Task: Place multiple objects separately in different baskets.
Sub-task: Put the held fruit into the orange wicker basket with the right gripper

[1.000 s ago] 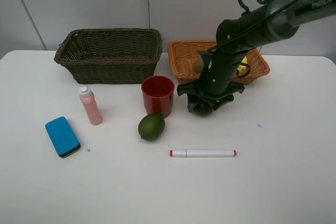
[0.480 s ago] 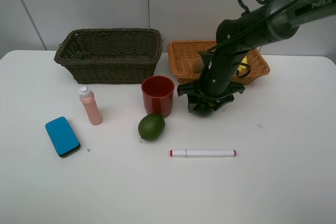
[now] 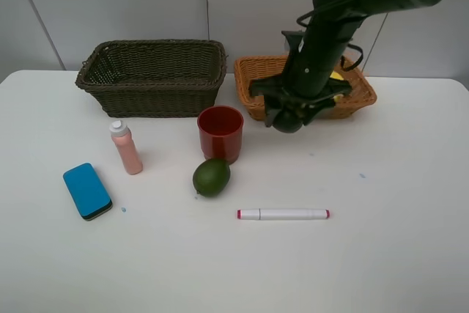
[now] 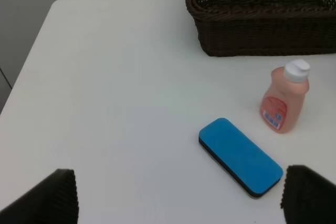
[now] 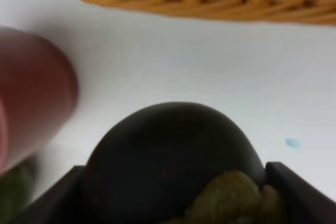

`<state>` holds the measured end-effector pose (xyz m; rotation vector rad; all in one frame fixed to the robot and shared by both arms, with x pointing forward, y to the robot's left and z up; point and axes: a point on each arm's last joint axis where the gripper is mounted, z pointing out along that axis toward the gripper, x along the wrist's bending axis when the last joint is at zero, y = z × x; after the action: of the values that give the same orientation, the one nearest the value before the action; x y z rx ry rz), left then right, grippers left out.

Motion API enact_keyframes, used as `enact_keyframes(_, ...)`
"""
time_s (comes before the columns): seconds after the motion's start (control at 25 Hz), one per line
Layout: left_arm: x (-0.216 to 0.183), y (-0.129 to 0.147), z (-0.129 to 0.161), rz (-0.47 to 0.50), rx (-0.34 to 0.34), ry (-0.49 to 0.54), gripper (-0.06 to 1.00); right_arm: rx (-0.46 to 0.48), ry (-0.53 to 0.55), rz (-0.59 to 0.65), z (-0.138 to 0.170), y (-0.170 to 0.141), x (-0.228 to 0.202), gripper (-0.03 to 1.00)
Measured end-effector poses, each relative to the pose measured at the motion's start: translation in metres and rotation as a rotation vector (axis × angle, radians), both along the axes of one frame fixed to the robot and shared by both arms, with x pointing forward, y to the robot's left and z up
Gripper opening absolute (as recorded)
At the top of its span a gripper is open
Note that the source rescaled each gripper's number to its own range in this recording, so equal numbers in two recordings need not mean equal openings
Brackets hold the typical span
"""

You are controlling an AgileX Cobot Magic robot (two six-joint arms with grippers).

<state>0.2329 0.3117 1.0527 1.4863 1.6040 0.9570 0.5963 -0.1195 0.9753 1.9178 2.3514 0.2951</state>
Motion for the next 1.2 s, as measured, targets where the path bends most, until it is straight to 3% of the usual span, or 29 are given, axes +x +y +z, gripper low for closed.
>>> enact_keyframes(0.52, 0.0, 0.0, 0.0, 0.0, 0.0, 0.0, 1.0, -0.017, -0.26, -0.015, 0.084, -0.009, 0.045, 0.65)
enact_keyframes(0.92, 0.0, 0.0, 0.0, 0.0, 0.0, 0.0, 1.0, -0.075, -0.26, -0.103, 0.041, -0.043, 0.099, 0.65)
enact_keyframes(1.2, 0.0, 0.0, 0.0, 0.0, 0.0, 0.0, 1.0, -0.105, -0.238, -0.088, 0.0, -0.042, 0.114, 0.65)
